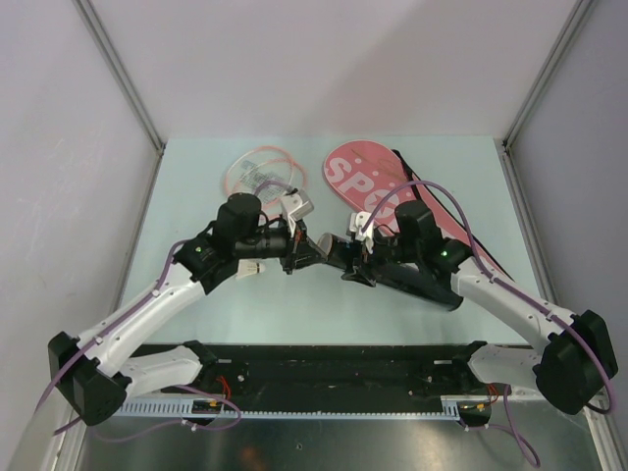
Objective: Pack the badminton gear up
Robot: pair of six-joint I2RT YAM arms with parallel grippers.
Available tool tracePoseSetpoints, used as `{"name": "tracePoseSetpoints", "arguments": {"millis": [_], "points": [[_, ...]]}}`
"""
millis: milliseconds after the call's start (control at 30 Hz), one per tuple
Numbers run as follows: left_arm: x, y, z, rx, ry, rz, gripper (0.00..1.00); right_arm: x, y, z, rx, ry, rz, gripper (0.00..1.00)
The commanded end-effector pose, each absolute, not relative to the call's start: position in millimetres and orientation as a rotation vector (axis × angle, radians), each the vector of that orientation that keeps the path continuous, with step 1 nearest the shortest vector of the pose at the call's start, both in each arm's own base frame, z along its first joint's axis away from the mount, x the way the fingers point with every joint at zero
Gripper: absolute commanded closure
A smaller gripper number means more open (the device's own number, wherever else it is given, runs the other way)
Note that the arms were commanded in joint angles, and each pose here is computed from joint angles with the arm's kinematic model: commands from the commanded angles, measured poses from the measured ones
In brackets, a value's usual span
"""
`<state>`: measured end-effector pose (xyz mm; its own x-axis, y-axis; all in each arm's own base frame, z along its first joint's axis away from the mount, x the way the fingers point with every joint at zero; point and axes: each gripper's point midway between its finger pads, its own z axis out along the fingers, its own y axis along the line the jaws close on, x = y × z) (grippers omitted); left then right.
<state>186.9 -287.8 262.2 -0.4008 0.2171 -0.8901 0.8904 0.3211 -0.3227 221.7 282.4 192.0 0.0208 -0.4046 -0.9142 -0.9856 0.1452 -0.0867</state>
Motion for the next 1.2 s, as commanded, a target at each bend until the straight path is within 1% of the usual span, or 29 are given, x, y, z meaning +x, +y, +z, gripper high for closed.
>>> {"name": "tracePoseSetpoints", "arguments": {"millis": [0,133,200,400,467,500,567,600,633,667,700,733,767,800,900,933,967,1000,1033,1100,1167], "points": [[191.1,-286.9,285.7,0.990,1.713,-1.042,0.99,226.1,288.3,212.8,-1.391,1.472,0.818,0.94],[182.0,-264.0,290.1,0.960,1.647,-0.958,1.00,232.6,278.1,194.7,-1.449,1.481,0.720,0.99],[172.9,-253.3,306.4,0.936,1.581,-0.947,1.00,233.5,276.3,193.1,-1.450,1.477,0.717,1.00],[173.2,-220.4,331.8,0.785,1.524,-0.889,1.00,226.5,272.1,178.7,-1.472,1.477,0.714,1.00],[179.9,-216.2,331.5,0.733,1.555,-0.896,1.00,224.6,274.1,179.7,-1.476,1.468,0.715,1.00],[174.7,-222.8,330.2,0.774,1.558,-0.948,1.00,223.2,275.5,182.6,-1.464,1.466,0.729,1.00],[188.6,-232.0,322.1,0.739,1.652,-0.994,1.00,221.7,279.4,194.7,-1.433,1.435,0.766,1.00],[187.7,-236.3,319.5,0.744,1.682,-1.049,0.91,220.6,279.9,203.2,-1.398,1.435,0.787,1.00],[197.5,-239.2,311.5,0.706,1.742,-1.075,0.82,221.0,280.8,209.6,-1.380,1.421,0.792,1.00],[203.8,-237.8,310.4,0.619,1.791,-1.111,0.70,219.9,281.2,215.3,-1.370,1.403,0.794,1.00],[206.5,-239.9,312.3,0.598,1.790,-1.136,0.54,218.3,279.8,219.3,-1.358,1.388,0.789,1.00],[207.1,-242.0,311.1,0.589,1.799,-1.159,0.49,218.0,279.7,222.9,-1.350,1.376,0.788,1.00],[209.1,-244.5,308.7,0.562,1.826,-1.182,0.40,216.6,279.2,224.1,-1.351,1.368,0.788,1.00],[211.7,-244.6,308.4,0.537,1.839,-1.187,0.39,215.0,278.9,226.5,-1.355,1.356,0.789,0.99],[210.5,-249.0,308.1,0.542,1.842,-1.229,0.38,214.0,279.7,226.2,-1.359,1.353,0.781,0.99],[212.2,-249.4,306.3,0.535,1.850,-1.227,0.40,213.2,280.5,226.1,-1.364,1.350,0.783,0.99],[216.5,-251.1,300.5,0.523,1.874,-1.227,0.48,212.6,281.1,226.1,-1.366,1.349,0.783,0.99],[218.3,-252.2,296.7,0.516,1.891,-1.230,0.51,212.6,281.5,225.4,-1.367,1.351,0.781,0.99],[215.3,-255.7,293.0,0.533,1.908,-1.263,0.51,212.7,282.1,225.1,-1.367,1.352,0.779,0.99],[215.6,-265.0,283.9,0.538,1.955,-1.299,0.56,211.5,283.4,224.2,-1.375,1.347,0.774,0.99],[212.2,-273.7,279.3,0.555,1.978,-1.319,0.56,211.0,283.8,225.4,-1.376,1.342,0.769,0.99]]}}
